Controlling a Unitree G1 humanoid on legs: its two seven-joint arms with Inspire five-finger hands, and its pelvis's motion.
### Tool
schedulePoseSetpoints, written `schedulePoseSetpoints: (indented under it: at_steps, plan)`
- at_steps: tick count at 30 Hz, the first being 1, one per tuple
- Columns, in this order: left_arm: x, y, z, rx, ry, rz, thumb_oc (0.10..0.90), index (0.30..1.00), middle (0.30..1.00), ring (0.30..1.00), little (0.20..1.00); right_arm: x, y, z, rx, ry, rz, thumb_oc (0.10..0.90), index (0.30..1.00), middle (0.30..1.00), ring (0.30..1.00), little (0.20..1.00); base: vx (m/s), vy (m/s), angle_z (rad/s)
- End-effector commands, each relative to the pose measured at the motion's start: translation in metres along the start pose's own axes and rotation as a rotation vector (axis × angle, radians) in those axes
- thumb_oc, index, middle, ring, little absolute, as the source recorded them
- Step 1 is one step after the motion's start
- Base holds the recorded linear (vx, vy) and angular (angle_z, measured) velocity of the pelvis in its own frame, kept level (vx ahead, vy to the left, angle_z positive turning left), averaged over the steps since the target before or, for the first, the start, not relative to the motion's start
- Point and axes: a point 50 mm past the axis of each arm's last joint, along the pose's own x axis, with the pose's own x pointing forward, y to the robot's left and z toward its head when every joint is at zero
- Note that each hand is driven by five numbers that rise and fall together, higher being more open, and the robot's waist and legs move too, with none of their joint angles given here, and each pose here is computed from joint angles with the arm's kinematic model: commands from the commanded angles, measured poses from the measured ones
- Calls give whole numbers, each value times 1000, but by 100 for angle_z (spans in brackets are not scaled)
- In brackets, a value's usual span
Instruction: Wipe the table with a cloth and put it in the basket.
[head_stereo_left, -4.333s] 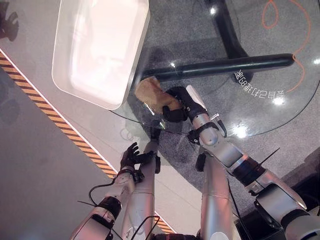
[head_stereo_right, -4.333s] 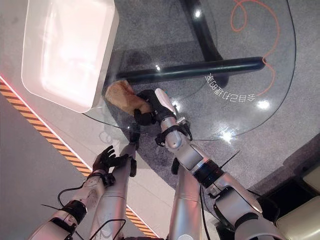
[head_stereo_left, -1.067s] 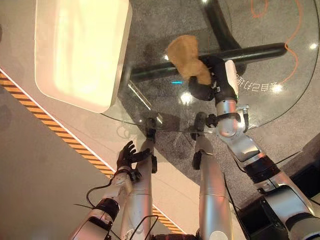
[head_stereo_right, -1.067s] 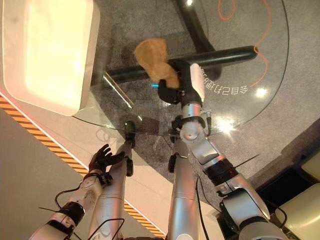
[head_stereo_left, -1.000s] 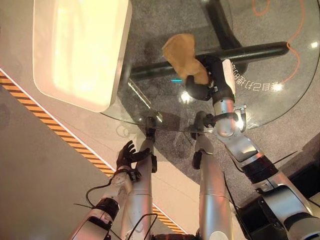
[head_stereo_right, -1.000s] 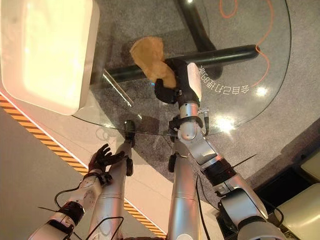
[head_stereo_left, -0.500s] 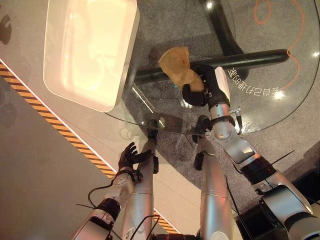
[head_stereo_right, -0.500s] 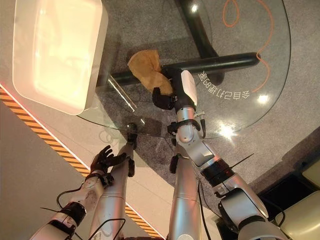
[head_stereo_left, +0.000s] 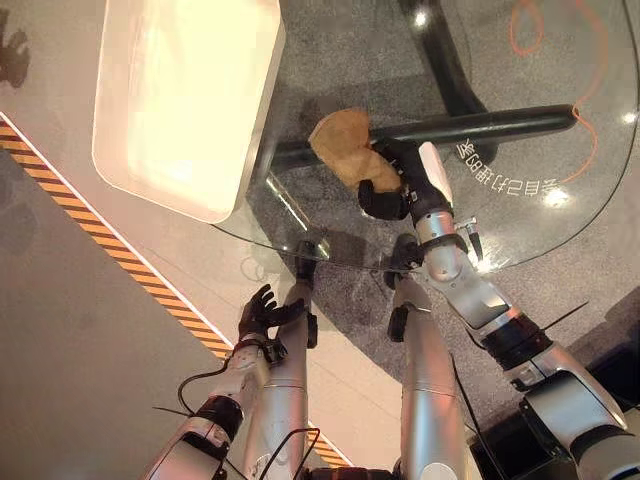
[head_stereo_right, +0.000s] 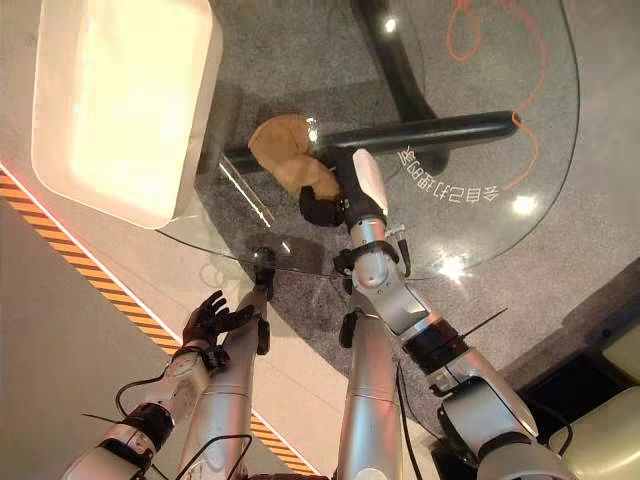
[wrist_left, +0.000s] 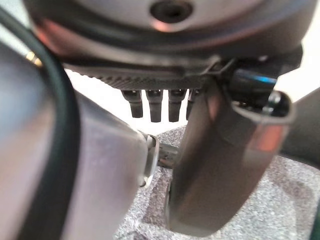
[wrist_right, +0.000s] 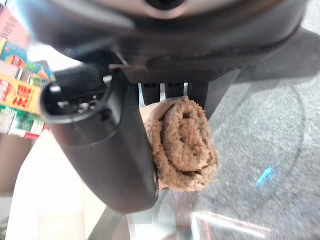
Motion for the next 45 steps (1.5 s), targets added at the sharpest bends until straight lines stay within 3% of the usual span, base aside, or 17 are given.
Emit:
schedulePoseSetpoints:
  at_steps: [1,12,25,29,41,45]
  plan:
    - [-16,12,-38,-24,74,25,800,900,900,900,900,-12,17,43,138,-226,62,100,300,300,300,200,-56,-73,8]
    - [-23,26,-38,-33,0,41,800,900,900,900,900,-16,-9,23,217,-153,-88,100,300,300,300,200,-35,-66,3]
    - [-35,43,-22,-103,-101,94,800,900,900,900,900,-28,-25,7,234,-126,-140,100,300,300,300,200,-22,-49,4]
    - [-43,42,-8,-261,-168,-7,800,900,900,900,900,-35,-25,1,241,-119,-148,100,300,300,300,200,-2,-37,8]
    - [-67,28,36,-447,-265,-159,800,900,900,900,900,-58,-47,-13,253,-124,-250,100,300,300,300,200,5,-15,1]
    - [-75,21,47,-527,-270,-300,800,900,900,900,900,-64,-57,-10,246,-152,-277,100,300,300,300,200,0,0,0]
